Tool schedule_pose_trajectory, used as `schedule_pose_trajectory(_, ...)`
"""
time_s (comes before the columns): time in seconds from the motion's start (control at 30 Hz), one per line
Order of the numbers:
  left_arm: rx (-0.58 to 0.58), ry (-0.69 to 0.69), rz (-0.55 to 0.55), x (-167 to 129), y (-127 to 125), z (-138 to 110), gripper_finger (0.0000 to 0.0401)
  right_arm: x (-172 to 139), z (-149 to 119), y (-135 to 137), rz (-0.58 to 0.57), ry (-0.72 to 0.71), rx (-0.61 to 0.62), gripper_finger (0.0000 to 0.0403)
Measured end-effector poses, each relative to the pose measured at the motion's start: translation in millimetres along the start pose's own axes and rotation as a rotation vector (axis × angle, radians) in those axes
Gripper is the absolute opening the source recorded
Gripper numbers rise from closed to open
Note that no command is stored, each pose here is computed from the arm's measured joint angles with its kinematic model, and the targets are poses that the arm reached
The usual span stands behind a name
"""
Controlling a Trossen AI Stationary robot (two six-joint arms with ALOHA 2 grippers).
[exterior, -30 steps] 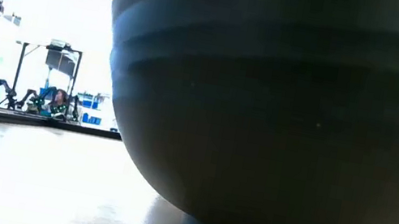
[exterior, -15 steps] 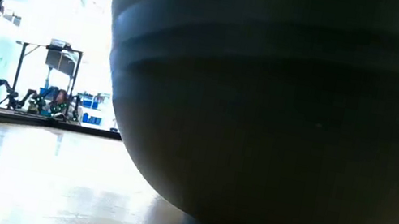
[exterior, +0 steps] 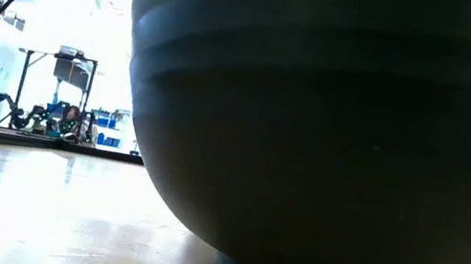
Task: Nest bowls inside each other
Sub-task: Stack the white bowl on top of the pink bowl, then stack the blue bowl on top of the white bowl
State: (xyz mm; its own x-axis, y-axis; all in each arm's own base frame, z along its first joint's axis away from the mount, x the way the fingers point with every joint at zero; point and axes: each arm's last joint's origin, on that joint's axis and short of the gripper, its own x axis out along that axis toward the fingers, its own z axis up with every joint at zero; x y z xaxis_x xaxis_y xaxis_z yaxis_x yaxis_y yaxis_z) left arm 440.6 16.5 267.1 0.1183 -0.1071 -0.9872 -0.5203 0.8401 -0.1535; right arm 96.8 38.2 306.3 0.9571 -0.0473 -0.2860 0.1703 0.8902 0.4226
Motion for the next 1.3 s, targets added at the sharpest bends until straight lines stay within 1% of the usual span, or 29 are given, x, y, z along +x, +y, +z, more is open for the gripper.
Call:
schedule_pose_trajectory(0.1,-0.005,0.009,0.056,-0.3,4.2,-1.6,0.0000,0.1,0.0,0.1,0.000,0.000,0.000,0.0089)
schedule_pose_trajectory(0.2,-0.003,-0.001,0.044,-0.3,4.1,0.0,0.0000,0.5,-0.2,0.3,0.000,0.003,-0.002,0.0089)
schedule_pose_trajectory(0.33,0.047,-0.027,0.022,-0.3,2.5,2.9,0.0000,0.5,-0.3,0.3,0.001,0.004,-0.001,0.0089)
schedule_pose_trajectory(0.4,0.054,-0.029,0.020,-0.3,2.2,3.0,0.0008,0.5,-0.4,0.5,0.007,0.008,-0.001,0.0089)
schedule_pose_trajectory(0.5,0.063,-0.027,0.015,-0.4,2.5,3.3,0.0037,0.5,-0.6,0.9,0.020,0.017,0.001,0.0089)
schedule_pose_trajectory(0.67,0.075,-0.011,0.023,-3.5,3.7,0.6,0.0109,0.3,-0.6,0.8,0.021,0.017,0.004,0.0089)
schedule_pose_trajectory(0.83,0.041,-0.057,0.001,-24.3,5.2,-5.4,0.0179,0.6,-0.6,1.0,0.021,0.017,0.008,0.0089)
schedule_pose_trajectory(0.97,0.030,-0.115,0.014,-40.2,8.8,-8.6,0.0214,0.8,-0.6,1.2,0.023,0.019,0.011,0.0089)
schedule_pose_trajectory(1.03,0.064,-0.156,0.061,-47.1,12.7,-9.4,0.0223,1.1,-0.7,1.4,0.022,0.019,0.012,0.0089)
schedule_pose_trajectory(1.17,0.197,-0.234,0.203,-58.3,23.7,-7.5,0.0225,1.9,-0.9,1.7,0.020,0.021,0.013,0.0089)
schedule_pose_trajectory(1.2,0.241,-0.239,0.221,-58.8,27.2,-5.2,0.0225,2.0,-0.9,1.8,0.020,0.021,0.013,0.0089)
schedule_pose_trajectory(1.3,0.391,-0.191,0.245,-49.2,38.7,5.2,0.0225,2.2,-0.8,2.1,0.021,0.020,0.015,0.0089)
